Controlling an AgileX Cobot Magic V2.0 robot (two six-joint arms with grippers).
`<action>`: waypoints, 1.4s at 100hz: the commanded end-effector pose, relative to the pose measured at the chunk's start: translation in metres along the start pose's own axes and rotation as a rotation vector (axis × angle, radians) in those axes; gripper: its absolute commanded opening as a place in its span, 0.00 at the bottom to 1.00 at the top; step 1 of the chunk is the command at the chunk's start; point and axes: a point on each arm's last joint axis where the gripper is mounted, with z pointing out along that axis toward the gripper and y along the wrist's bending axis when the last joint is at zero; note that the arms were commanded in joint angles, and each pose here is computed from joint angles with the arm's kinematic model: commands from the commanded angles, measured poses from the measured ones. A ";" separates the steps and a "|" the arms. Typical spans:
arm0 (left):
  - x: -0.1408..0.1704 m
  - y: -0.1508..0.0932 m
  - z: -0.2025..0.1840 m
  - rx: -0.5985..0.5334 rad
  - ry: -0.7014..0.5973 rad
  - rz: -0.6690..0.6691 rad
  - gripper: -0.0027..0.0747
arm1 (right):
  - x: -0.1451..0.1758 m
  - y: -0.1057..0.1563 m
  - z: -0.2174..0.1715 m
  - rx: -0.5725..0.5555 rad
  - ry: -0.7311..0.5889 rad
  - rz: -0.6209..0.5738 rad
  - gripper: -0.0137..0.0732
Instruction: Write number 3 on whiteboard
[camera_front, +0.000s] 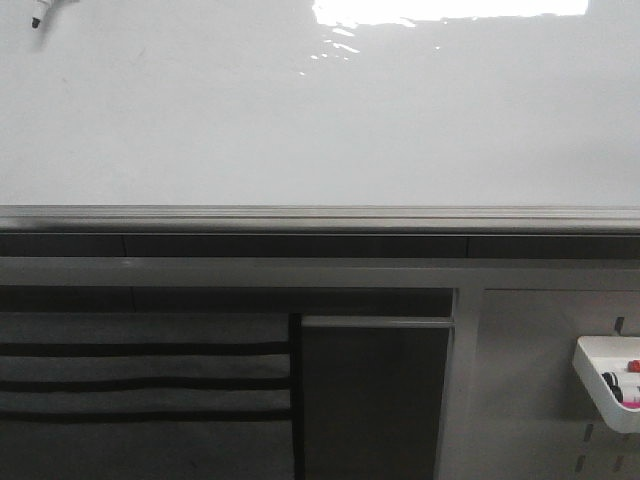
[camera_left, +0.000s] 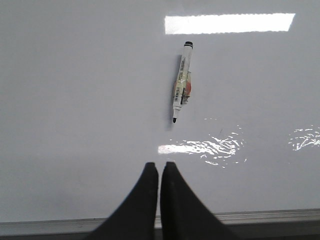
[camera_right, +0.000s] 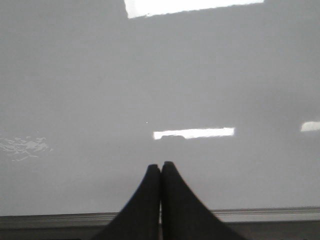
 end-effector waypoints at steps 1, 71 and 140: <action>-0.016 0.000 0.000 0.004 -0.084 -0.015 0.01 | -0.017 0.001 0.000 -0.004 -0.091 -0.007 0.07; -0.018 0.000 0.001 0.000 -0.110 -0.019 0.53 | -0.016 0.000 0.000 0.006 -0.088 -0.033 0.60; -0.016 0.000 0.001 0.003 -0.104 -0.026 0.77 | -0.016 0.000 0.000 0.007 -0.086 -0.033 0.84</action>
